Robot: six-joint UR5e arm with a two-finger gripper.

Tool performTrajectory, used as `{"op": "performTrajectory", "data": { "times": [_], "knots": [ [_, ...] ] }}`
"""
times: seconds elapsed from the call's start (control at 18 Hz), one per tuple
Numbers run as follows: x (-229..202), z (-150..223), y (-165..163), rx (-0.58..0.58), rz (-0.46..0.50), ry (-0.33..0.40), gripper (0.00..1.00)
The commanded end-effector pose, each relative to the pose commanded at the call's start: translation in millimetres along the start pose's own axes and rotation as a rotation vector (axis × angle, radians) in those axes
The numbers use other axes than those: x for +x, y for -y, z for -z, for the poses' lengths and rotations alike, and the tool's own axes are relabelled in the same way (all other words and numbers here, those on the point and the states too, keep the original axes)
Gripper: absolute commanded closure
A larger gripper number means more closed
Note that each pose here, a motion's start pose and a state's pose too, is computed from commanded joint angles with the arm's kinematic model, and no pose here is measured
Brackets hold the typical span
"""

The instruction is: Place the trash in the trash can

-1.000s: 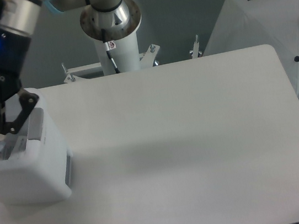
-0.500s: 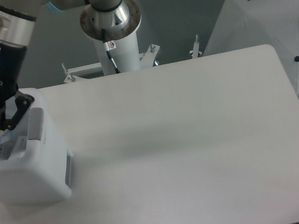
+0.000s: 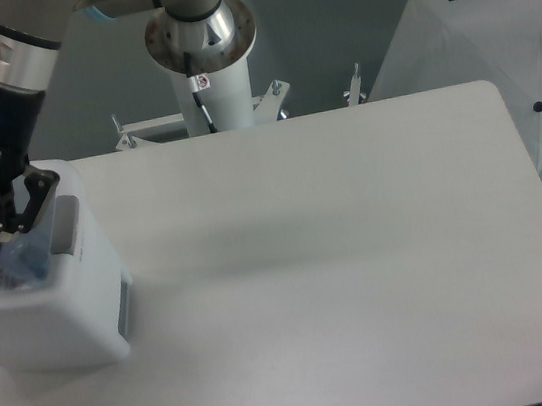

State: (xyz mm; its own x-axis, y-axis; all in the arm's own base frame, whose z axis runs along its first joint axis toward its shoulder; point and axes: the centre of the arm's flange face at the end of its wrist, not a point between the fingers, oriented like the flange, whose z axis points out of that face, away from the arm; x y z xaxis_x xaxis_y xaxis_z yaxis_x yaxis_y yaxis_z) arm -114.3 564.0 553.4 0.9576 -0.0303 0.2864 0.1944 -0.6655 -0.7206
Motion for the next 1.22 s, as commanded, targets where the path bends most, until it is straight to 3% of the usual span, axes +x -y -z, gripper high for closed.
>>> {"op": "performTrajectory", "data": {
  "times": [0.22,0.5,0.72,0.94,1.22],
  "knots": [
    [-11,2,-2,-0.003,0.002,0.024,0.00],
    [-105,49,2,0.048,0.103,0.176,0.00],
    [-186,77,-31,0.026,0.081,0.272,0.00],
    [-254,86,-72,-0.058,0.059,0.363,0.00],
    [-317,68,-91,-0.254,-0.047,0.505,0.00]
  ]
}}
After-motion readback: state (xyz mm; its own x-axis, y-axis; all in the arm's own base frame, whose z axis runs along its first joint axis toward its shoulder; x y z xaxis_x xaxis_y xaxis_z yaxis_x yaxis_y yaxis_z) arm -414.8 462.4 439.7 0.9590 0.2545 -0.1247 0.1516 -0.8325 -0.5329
